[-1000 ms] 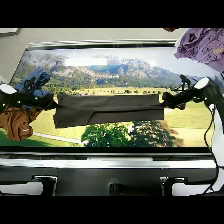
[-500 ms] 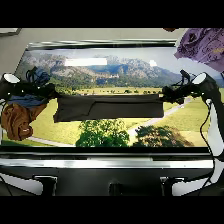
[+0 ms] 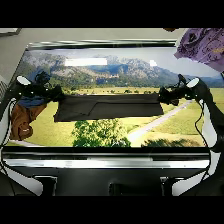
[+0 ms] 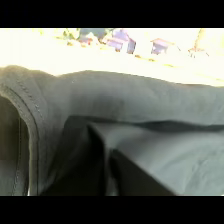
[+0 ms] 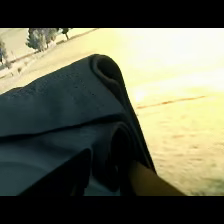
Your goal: Fold the clothes and pants, and hang the long-sleeved shirts on hangers.
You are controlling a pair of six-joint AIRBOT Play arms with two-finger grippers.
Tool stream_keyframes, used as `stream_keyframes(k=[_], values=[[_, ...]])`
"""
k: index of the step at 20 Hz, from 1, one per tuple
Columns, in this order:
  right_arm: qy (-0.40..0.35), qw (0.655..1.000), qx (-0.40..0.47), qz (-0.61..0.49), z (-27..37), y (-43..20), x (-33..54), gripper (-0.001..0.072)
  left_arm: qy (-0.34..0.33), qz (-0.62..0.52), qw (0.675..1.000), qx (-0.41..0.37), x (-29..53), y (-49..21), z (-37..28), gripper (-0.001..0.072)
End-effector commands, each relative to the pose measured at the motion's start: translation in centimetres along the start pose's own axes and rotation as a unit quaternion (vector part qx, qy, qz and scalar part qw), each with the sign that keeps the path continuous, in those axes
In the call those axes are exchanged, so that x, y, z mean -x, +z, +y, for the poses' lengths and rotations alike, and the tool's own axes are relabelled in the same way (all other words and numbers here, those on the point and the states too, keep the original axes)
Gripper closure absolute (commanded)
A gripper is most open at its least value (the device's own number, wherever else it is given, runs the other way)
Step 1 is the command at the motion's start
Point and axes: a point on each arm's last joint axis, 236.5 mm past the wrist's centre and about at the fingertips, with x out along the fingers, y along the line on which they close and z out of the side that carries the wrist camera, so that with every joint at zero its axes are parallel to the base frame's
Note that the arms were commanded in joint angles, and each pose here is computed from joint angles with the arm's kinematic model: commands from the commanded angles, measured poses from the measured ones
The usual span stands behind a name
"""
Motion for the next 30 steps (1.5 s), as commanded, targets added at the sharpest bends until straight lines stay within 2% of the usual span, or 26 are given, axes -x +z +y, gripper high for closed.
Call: stream_keyframes(k=[1, 2, 3, 5, 9, 15, 22, 26, 28, 29, 30], values=[[0.005, 0.999, -0.027, 0.02, 0.2, -0.9, 0.0, 0.0214, -0.002, 0.001, 1.0, 0.003, -0.1, 0.0, 0.0, 0.0388], [-0.002, 1.0, -0.018, 0.022, 0.2, -1.2, 0.9, 0.0162, -0.002, -0.003, 1.0, 0.001, 0.3, 0.2, -0.2, 0.0263], [-0.015, 1.0, -0.015, 0.016, 0.1, -1.1, 2.0, 0.0162, -0.002, -0.008, 1.0, 0.001, 1.0, 0.3, -0.4, 0.0191], [-0.019, 0.999, -0.043, 0.004, -0.9, -0.5, 3.6, 0.0156, -0.003, -0.022, 1.0, -0.005, 3.0, 0.7, -0.8, 0.0185], [0.1, 0.985, -0.142, 0.02, -1.4, 0.9, 3.9, 0.0111, 0.018, -0.058, 0.998, -0.027, 6.9, 1.4, -1.2, 0.0185], [0.137, 0.982, -0.116, 0.054, -1.7, -0.1, 1.2, 0.0108, 0.022, -0.068, 0.997, -0.035, 8.2, 1.5, -1.6, 0.0186], [0.128, 0.984, -0.11, 0.053, -2.5, -0.1, 0.0, 0.0111, 0.021, -0.068, 0.997, -0.035, 8.1, 1.5, -1.7, 0.0186], [0.121, 0.985, -0.092, 0.078, -0.8, -1.7, -2.4, 0.0121, 0.021, -0.068, 0.997, -0.035, 8.1, 1.5, -1.7, 0.0186], [0.105, 0.987, -0.083, 0.083, -0.4, -2.2, -3.4, 0.0231, 0.021, -0.068, 0.997, -0.035, 8.1, 1.5, -1.7, 0.0187], [0.1, 0.988, -0.078, 0.084, -0.3, -2.4, -3.6, 0.032, 0.021, -0.068, 0.997, -0.035, 8.1, 1.5, -1.7, 0.0187], [0.1, 0.988, -0.077, 0.084, -0.2, -2.4, -3.6, 0.0478, 0.021, -0.068, 0.997, -0.035, 8.1, 1.5, -1.7, 0.0187]])
